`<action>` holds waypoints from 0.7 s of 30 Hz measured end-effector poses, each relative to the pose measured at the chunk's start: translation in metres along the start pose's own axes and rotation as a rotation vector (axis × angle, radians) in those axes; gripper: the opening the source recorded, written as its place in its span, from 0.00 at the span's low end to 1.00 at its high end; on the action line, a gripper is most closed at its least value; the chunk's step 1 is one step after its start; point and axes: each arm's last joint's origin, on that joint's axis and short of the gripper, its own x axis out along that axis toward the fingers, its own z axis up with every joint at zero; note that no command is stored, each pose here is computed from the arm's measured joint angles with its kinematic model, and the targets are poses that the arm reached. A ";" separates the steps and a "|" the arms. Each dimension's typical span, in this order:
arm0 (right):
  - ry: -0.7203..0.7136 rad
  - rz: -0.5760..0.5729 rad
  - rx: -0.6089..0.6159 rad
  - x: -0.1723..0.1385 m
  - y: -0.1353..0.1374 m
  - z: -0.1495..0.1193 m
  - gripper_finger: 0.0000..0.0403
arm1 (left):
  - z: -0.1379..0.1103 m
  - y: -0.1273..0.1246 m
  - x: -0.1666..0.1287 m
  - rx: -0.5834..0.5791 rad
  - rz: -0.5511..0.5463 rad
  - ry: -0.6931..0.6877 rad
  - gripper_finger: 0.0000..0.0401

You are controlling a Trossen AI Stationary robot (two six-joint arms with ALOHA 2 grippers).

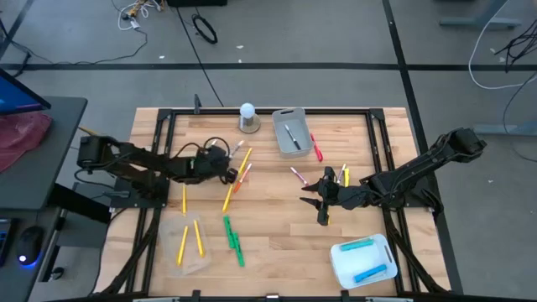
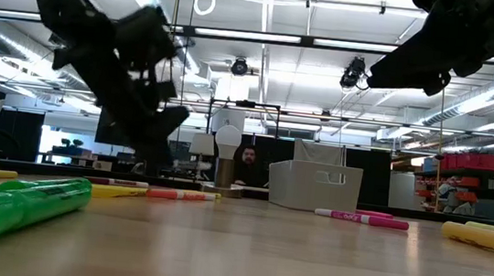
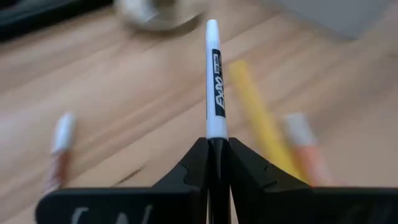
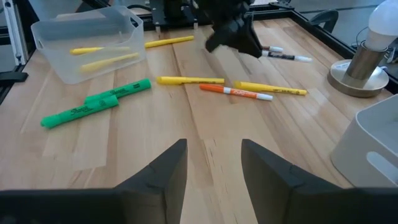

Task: Pick & Place Markers
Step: Put the black marker pen into the gray bin

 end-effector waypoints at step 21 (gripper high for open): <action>-0.394 0.143 0.099 0.022 -0.007 -0.012 0.48 | 0.065 -0.152 -0.071 0.319 -0.550 -0.342 0.12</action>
